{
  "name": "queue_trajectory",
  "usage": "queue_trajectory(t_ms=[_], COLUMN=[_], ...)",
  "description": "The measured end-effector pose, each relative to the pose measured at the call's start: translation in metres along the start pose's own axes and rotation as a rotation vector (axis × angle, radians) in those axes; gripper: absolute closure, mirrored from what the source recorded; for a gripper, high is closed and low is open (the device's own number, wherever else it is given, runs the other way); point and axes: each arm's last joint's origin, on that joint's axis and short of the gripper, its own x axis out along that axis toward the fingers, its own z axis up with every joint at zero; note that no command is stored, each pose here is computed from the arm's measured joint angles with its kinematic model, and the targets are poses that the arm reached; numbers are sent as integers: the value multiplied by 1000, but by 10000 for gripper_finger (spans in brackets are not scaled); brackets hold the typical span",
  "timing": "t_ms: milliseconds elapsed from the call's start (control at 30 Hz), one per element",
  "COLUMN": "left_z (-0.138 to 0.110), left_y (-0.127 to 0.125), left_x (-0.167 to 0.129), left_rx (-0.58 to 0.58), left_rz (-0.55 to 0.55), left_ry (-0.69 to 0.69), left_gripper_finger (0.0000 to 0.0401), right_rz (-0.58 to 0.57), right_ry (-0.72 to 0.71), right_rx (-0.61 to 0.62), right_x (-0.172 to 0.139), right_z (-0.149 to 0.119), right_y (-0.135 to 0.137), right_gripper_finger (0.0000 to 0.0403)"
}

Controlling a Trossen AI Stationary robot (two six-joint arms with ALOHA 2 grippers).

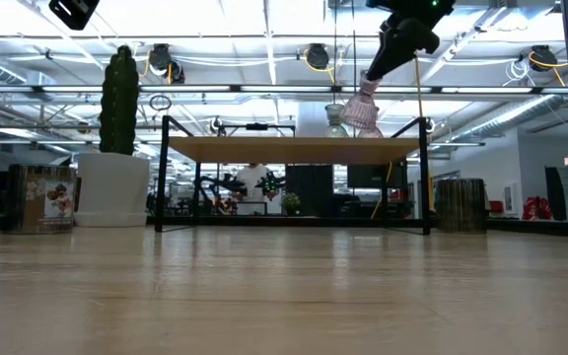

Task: Pick & Place candle stick holders
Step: Put the pink scented candle on the shelf

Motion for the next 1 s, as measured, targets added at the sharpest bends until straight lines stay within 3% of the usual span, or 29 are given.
queue_trajectory(t_ms=[1000], left_z=[0], left_y=[0], left_x=[0], left_rx=[1], left_rz=[0], left_ry=[0], left_gripper_finger=[380], right_rz=[43], right_ry=[75], right_rx=[-67], right_x=[21], right_z=[-4], right_y=[-1], right_gripper_finger=[368])
